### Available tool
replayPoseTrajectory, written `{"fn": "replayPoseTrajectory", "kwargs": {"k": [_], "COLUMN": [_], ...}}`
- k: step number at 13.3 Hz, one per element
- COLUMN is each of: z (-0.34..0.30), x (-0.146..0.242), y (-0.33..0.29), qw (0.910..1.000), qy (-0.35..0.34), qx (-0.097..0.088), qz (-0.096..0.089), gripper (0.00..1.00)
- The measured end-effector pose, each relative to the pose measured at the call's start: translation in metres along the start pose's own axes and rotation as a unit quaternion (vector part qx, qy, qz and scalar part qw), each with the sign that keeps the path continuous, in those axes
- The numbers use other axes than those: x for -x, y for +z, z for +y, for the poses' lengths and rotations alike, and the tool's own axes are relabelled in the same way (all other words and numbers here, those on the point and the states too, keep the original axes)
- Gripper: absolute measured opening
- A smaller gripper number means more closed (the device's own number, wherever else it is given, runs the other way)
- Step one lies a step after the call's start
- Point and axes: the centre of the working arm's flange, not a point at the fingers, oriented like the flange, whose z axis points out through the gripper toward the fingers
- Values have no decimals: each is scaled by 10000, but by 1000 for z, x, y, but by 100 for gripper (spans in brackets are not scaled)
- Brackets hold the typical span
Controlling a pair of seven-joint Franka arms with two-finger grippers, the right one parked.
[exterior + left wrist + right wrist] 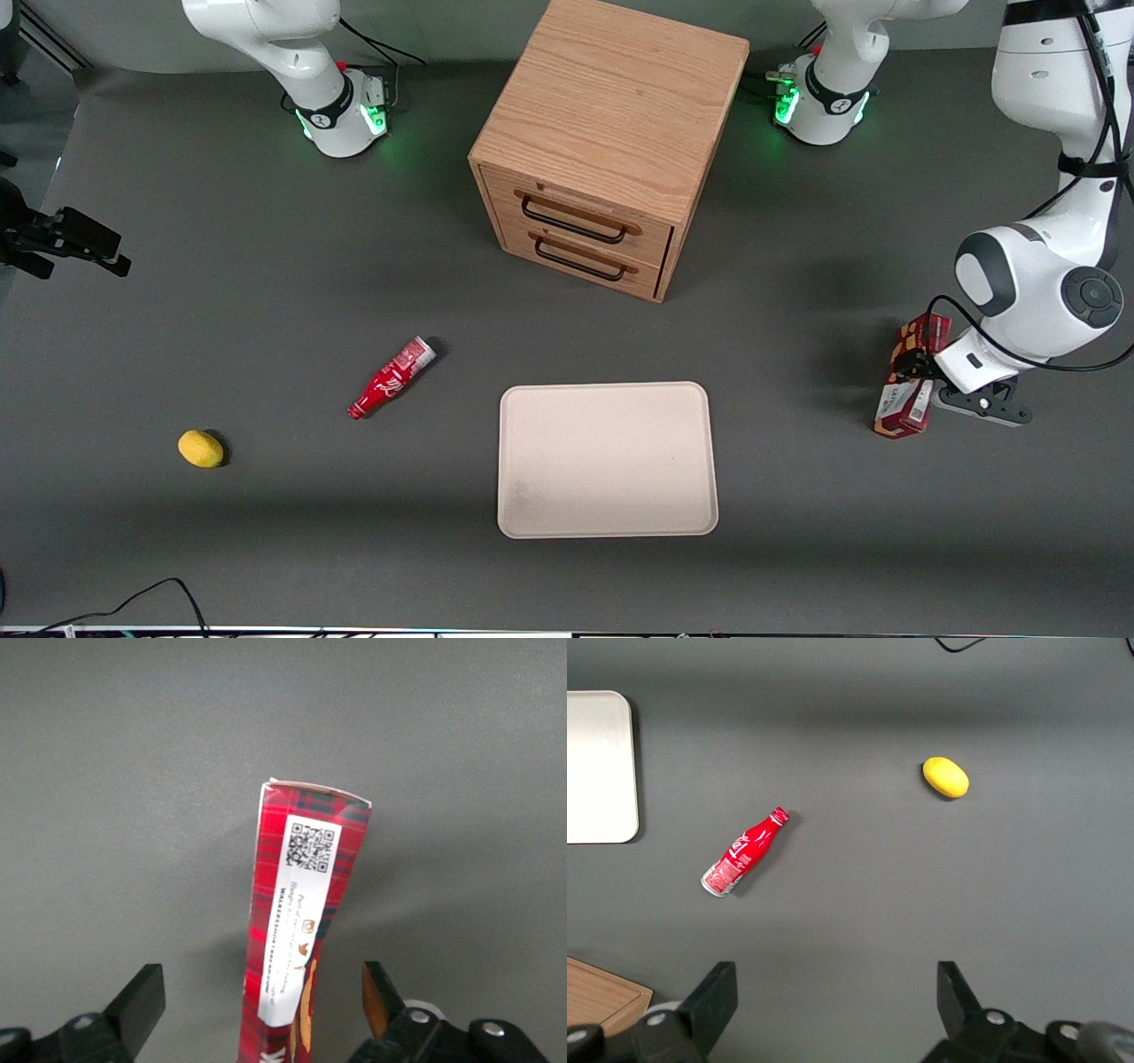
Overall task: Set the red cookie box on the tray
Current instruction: 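Align the open left gripper over the box end and close on it, then lift the cookie box upright with the left gripper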
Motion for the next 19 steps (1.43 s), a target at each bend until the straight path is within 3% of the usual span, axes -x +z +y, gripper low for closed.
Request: {"fn": "replayPoseTrajectory", "kwargs": {"k": [2, 3, 5, 10, 17, 19], "z": [1, 1, 1, 2, 5, 13], "x": [0, 1, 1, 0, -3, -7], "y": [1, 1, 2, 2, -5, -28], "qw": [10000, 10000, 10000, 10000, 10000, 9998], "qy": [-31, -38, -37, -17, 20, 78], "qx": [28, 35, 41, 51, 51, 178], "qz": [4, 5, 2, 7, 58, 10], "gripper": [97, 89, 62, 8, 6, 6]}}
